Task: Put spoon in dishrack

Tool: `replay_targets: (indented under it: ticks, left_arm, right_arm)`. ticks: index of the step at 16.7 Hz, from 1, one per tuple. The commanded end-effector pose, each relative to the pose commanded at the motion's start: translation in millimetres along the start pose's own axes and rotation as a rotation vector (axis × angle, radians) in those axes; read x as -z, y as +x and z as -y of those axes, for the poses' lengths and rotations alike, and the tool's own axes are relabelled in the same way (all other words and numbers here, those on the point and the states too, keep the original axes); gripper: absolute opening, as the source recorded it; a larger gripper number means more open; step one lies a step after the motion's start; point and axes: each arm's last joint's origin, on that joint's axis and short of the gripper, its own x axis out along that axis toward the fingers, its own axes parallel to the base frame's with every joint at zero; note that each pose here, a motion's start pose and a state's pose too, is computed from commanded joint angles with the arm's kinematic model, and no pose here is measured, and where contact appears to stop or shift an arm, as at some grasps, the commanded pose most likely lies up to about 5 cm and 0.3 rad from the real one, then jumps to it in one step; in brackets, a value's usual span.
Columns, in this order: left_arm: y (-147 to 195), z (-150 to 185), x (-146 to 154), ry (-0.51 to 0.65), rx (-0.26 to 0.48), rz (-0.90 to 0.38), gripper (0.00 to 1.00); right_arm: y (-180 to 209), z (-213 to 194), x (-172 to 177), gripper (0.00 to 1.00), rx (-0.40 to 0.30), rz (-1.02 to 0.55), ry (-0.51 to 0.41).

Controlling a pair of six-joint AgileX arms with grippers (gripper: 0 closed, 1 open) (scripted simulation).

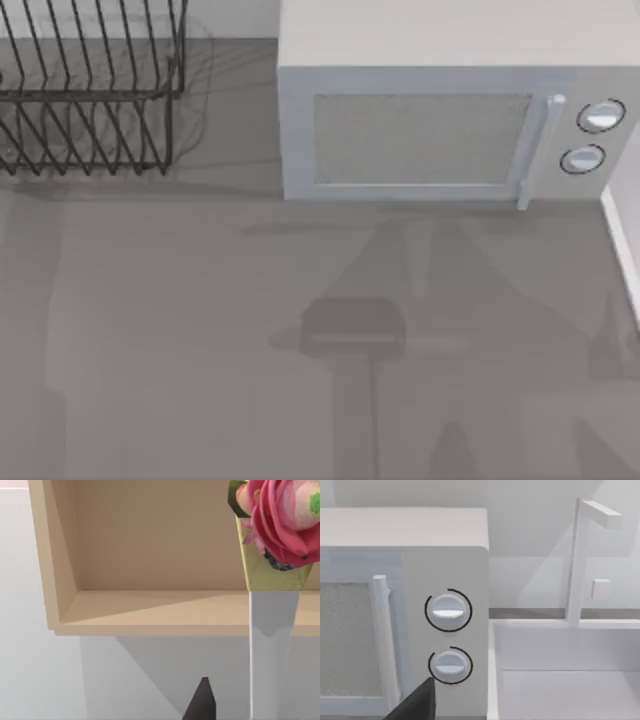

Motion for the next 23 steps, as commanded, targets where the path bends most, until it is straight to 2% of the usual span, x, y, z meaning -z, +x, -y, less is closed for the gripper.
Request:
replay_targets:
  ticks: [4,9,11,16,23]
  left_arm:
    - [62.1,1.0,65.5,0.005,0.002,0.018,0.00]
    - [93.1,10.2,137.3,0.003,0.005,0.012,0.00]
    - [95.7,12.3,150.4,0.000,0.004,0.005,0.00]
    - [96.0,12.6,151.9,0.000,0.004,0.004,0.00]
    - [96.0,12.6,151.9,0.000,0.004,0.004,0.53]
  right_arm:
    - [0.0,0.0,0.0,1.00,0.000,0.000,0.000]
    - [0.0,0.0,0.0,1.00,0.000,0.000,0.000]
    - [0.0,0.0,0.0,1.00,0.000,0.000,0.000]
    - [0.0,0.0,0.0,1.00,0.000,0.000,0.000]
    - [0.0,0.0,0.0,1.00,0.000,0.000,0.000]
